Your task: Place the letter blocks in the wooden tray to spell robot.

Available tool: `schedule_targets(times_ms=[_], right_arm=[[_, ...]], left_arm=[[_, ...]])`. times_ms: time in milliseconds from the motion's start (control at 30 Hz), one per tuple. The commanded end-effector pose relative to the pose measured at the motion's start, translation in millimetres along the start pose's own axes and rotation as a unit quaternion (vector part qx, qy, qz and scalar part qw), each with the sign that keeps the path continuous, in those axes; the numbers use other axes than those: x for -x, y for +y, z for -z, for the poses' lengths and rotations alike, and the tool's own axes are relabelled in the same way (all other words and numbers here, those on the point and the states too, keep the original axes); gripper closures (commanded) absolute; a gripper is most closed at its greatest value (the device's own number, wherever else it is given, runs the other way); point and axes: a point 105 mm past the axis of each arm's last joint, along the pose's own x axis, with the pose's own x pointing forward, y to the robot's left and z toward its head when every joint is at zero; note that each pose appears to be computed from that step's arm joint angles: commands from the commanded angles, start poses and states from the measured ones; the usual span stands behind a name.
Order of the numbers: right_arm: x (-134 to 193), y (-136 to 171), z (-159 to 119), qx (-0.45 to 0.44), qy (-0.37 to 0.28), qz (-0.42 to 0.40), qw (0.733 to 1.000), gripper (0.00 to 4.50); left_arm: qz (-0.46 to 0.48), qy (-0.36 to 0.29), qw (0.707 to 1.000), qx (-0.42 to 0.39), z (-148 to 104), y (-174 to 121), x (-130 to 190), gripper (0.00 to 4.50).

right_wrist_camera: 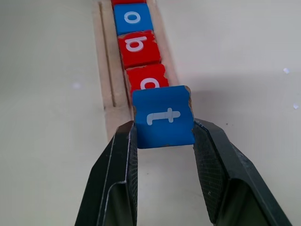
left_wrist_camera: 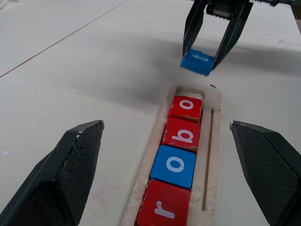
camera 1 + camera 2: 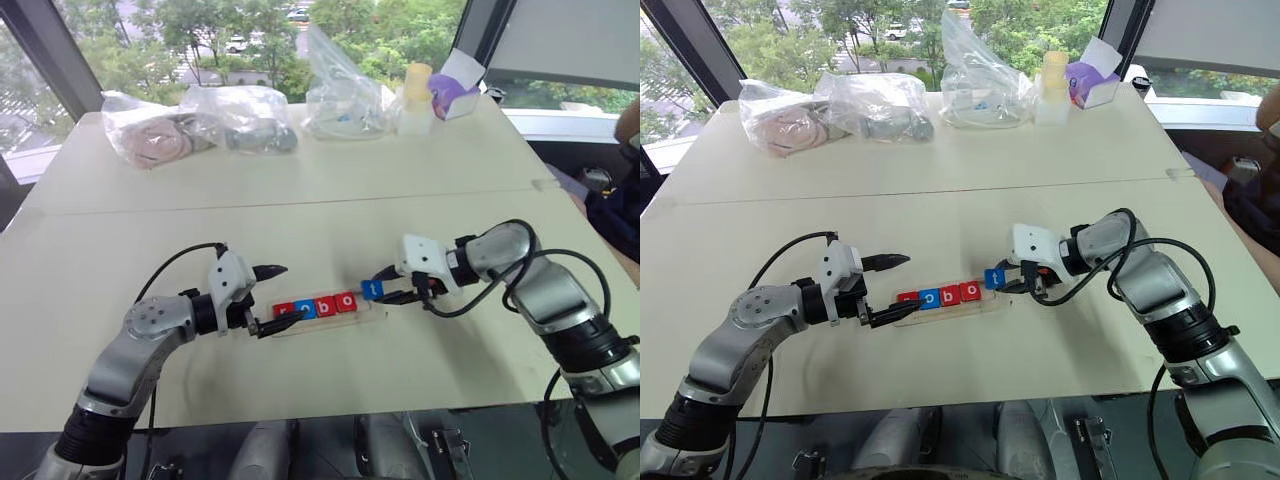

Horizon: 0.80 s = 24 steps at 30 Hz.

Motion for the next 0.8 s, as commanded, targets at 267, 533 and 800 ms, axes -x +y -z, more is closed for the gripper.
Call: schedule_targets(times_ms=[267, 533, 800], right_arm=[[-12, -1, -4, 0.019, 0.022, -0.007, 1.000, 3.40], [-21, -3, -6, 0.025, 0.027, -0.014, 0.999, 3.40], [-28, -2, -11, 0.032, 0.026, -0.020, 0.999, 3.40]], left_arm=[[-0.005, -0.016, 1.000, -0.020, -12, -3, 2, 0.00], [-0.011, -0.018, 1.000, -0.016, -13, -3, 2, 0.00], [-0.013, -0.017, 1.000, -0.016, -12, -4, 3, 0.00]])
